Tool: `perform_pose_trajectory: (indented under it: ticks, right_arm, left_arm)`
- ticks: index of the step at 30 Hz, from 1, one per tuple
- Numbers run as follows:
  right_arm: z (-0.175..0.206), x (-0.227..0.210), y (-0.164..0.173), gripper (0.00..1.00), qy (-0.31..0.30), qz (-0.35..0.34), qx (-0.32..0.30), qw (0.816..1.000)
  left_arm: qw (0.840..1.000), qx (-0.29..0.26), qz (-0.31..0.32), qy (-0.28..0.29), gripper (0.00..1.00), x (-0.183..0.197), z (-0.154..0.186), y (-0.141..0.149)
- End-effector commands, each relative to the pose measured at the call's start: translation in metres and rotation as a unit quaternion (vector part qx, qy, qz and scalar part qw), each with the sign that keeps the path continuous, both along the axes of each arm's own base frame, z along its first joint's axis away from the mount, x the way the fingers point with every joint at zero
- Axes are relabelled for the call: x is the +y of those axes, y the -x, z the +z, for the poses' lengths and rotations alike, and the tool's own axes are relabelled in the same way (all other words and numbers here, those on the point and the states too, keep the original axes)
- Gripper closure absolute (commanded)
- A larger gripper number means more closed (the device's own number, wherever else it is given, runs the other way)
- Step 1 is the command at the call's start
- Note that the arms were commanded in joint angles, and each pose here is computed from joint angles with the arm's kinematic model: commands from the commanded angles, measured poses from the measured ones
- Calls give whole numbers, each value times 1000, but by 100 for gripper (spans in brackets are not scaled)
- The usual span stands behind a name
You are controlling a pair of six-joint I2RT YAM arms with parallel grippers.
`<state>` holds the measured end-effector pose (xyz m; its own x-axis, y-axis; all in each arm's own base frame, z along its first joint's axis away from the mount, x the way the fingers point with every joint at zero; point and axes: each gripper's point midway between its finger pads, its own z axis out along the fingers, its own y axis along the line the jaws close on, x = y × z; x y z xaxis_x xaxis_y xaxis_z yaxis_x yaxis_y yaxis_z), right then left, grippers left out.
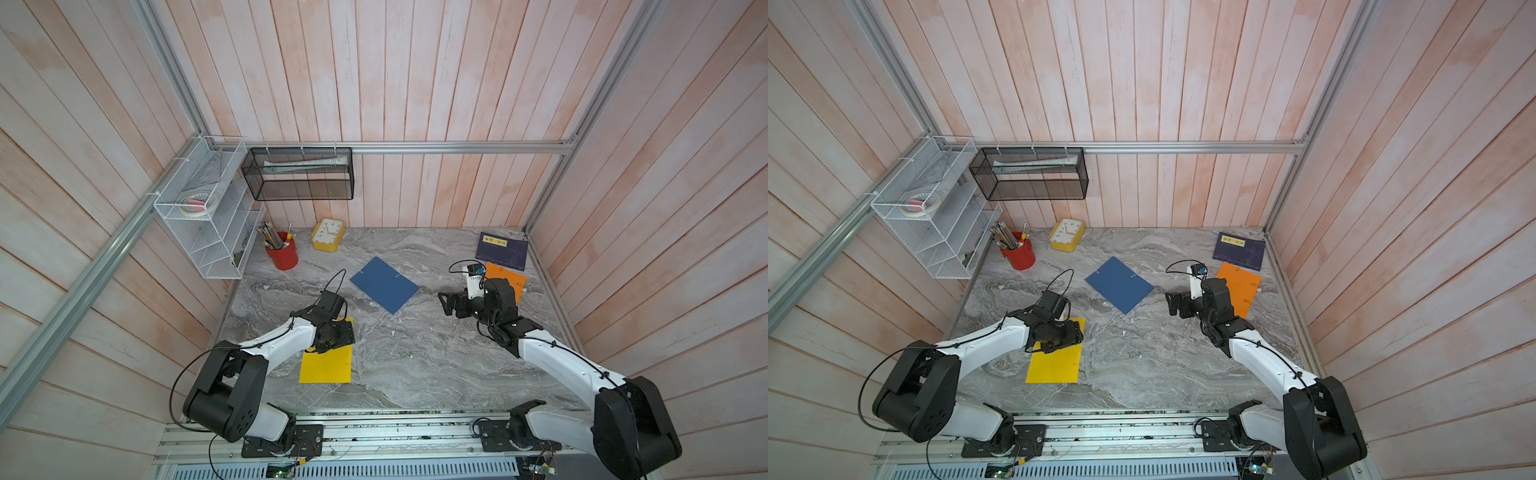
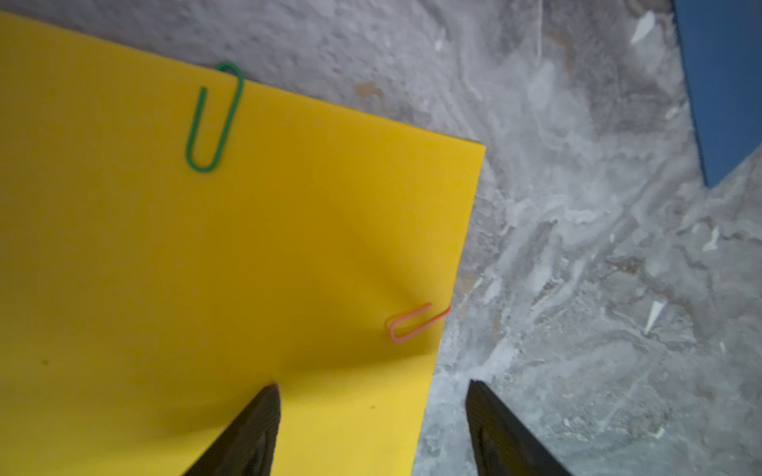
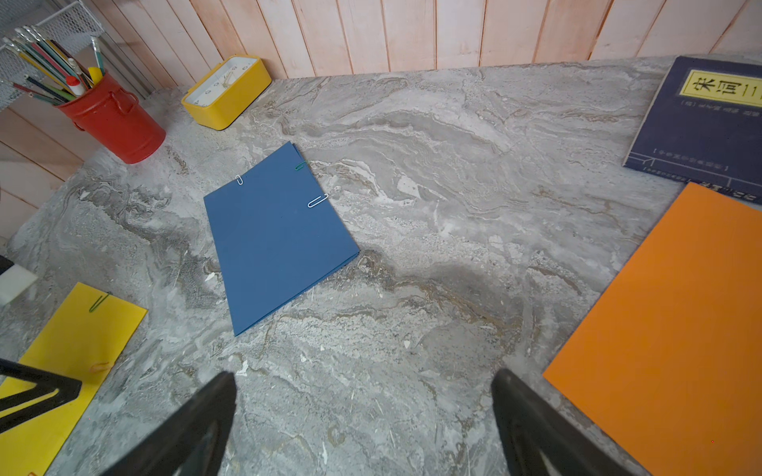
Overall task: Unclip the paperclips from the documents
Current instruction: Move the document to the center of the board.
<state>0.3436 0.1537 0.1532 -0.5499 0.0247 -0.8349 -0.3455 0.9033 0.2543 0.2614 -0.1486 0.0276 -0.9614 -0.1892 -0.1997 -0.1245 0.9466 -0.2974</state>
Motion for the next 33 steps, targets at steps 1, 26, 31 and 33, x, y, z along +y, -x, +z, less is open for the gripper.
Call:
perform_pose_trajectory:
  ticks: [1, 26, 31, 33]
  right_arm:
    - [-8, 2, 8, 2, -7, 5, 17, 1000]
    - [-30, 9, 25, 2, -36, 2, 62, 997]
    - [-45, 14, 31, 2, -31, 10, 100, 994]
    - [-48, 20, 37, 2, -41, 22, 115, 992]
  left_arm:
    - [996, 82, -22, 23, 27, -22, -19, 35]
    - [980, 46, -168, 99, 24, -176, 38, 3]
    - [984, 30, -154, 86, 22, -150, 55, 3]
    - [988, 27, -138, 64, 22, -126, 52, 3]
